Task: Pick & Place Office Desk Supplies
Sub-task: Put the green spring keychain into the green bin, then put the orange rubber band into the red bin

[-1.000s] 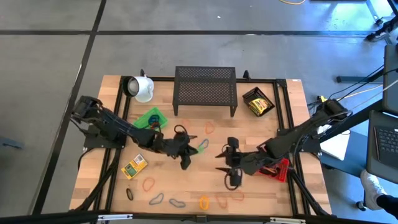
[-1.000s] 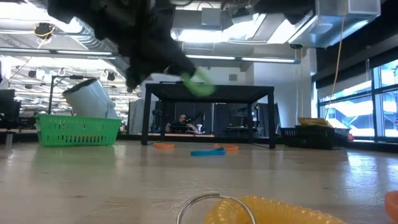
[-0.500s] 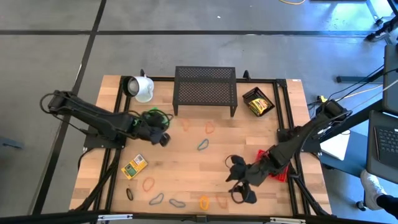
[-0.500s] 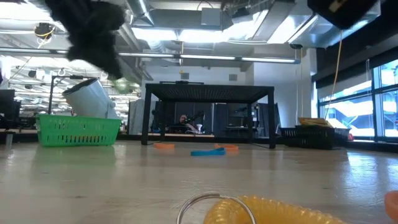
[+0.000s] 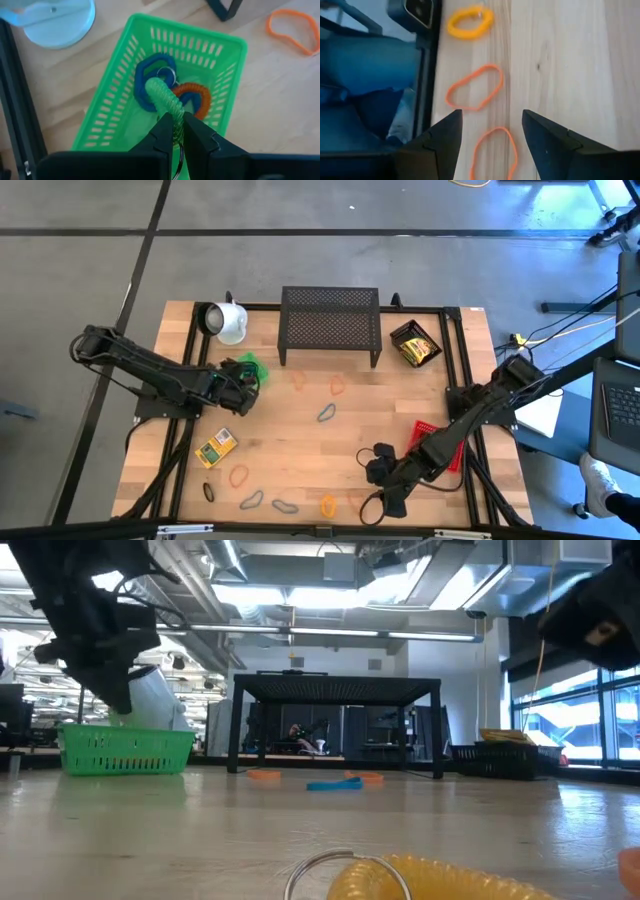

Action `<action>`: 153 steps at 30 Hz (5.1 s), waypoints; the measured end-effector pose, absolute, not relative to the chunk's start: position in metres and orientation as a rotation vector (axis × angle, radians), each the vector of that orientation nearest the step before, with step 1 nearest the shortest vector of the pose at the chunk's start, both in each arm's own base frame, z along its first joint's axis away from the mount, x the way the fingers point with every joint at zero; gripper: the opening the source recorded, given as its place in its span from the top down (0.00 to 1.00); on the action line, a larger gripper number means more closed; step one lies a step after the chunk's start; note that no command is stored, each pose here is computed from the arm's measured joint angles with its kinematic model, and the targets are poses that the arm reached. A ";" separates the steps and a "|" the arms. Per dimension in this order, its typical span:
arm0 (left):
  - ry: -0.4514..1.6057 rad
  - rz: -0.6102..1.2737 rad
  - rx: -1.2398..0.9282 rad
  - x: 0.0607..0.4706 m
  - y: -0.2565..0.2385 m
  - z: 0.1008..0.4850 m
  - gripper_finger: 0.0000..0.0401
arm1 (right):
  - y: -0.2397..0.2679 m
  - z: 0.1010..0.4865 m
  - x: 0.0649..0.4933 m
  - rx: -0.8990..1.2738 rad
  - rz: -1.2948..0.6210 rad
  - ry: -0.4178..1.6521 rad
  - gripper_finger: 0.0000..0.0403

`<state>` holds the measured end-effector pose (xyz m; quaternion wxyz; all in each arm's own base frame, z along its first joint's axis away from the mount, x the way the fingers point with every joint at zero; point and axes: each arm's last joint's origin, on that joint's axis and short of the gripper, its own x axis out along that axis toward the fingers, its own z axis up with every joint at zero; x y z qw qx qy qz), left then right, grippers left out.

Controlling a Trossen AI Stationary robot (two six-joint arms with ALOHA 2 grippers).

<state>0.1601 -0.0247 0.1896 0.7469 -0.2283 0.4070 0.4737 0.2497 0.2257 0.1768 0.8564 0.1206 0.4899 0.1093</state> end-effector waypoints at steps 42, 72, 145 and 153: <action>0.656 0.750 -0.514 0.198 -0.046 0.252 0.68 | 0.241 0.121 0.230 -0.265 0.228 1.135 0.56; 0.258 0.266 -0.392 0.231 -0.096 0.289 0.71 | 0.237 0.210 0.232 -0.208 0.122 0.922 0.99; 0.209 0.206 -0.221 0.307 -0.135 0.206 0.74 | 0.186 0.196 0.148 0.321 -0.642 1.521 0.92; 0.209 0.206 -0.221 0.307 -0.135 0.206 0.74 | 0.187 0.196 0.148 0.315 -0.624 1.520 0.75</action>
